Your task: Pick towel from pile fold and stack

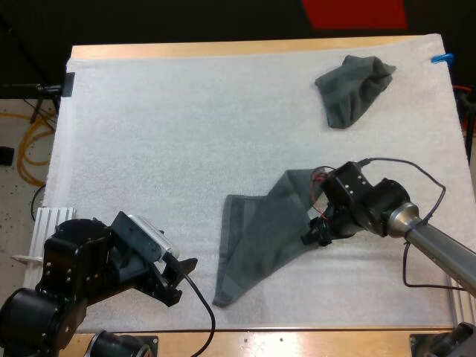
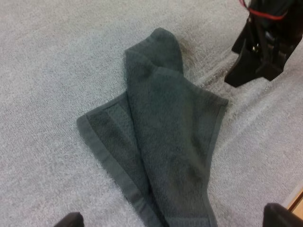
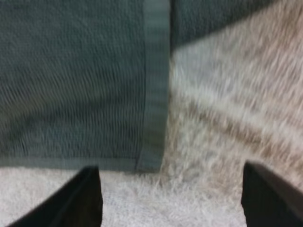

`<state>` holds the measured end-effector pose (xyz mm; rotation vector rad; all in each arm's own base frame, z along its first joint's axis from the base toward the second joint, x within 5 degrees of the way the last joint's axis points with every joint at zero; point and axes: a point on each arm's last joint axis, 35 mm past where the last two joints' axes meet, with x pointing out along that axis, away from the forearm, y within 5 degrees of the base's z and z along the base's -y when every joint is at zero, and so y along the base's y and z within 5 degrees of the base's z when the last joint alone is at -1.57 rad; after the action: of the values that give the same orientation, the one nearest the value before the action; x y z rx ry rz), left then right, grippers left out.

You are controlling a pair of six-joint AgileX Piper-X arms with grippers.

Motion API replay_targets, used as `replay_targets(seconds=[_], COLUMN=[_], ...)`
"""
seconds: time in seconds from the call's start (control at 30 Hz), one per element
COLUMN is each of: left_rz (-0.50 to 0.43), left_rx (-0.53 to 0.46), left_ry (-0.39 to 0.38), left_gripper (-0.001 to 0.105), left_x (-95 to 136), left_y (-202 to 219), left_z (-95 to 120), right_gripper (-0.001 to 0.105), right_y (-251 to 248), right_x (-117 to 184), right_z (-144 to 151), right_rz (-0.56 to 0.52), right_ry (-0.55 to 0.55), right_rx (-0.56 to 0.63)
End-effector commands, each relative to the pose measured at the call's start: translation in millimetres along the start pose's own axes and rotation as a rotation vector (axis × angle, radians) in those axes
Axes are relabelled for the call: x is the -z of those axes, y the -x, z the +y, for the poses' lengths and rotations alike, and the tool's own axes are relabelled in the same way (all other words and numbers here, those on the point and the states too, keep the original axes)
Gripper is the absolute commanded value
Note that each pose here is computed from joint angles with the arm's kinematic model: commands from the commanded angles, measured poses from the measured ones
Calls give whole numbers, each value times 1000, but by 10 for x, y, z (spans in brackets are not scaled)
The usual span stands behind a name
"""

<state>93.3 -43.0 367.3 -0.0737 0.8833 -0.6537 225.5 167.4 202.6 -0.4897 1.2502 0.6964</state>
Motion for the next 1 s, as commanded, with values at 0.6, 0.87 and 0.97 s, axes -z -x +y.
replay_targets(seconds=[0.6, 0.87, 0.97], left_rz=[-3, -3, -3], left_rx=[10, 10, 10], left_ry=[-8, -8, -8], left_gripper=[71, 71, 71], left_x=[-1, -1, -1], left_y=[-1, -1, -1], left_z=[-6, -6, -6], right_gripper=[56, 32, 30], right_y=[-621, -717, -765], right_x=[51, 73, 90], right_z=[-17, 2, 8], right_rz=[48, 79, 100], right_ry=[-88, -119, -124], right_rx=[-174, -244, -266])
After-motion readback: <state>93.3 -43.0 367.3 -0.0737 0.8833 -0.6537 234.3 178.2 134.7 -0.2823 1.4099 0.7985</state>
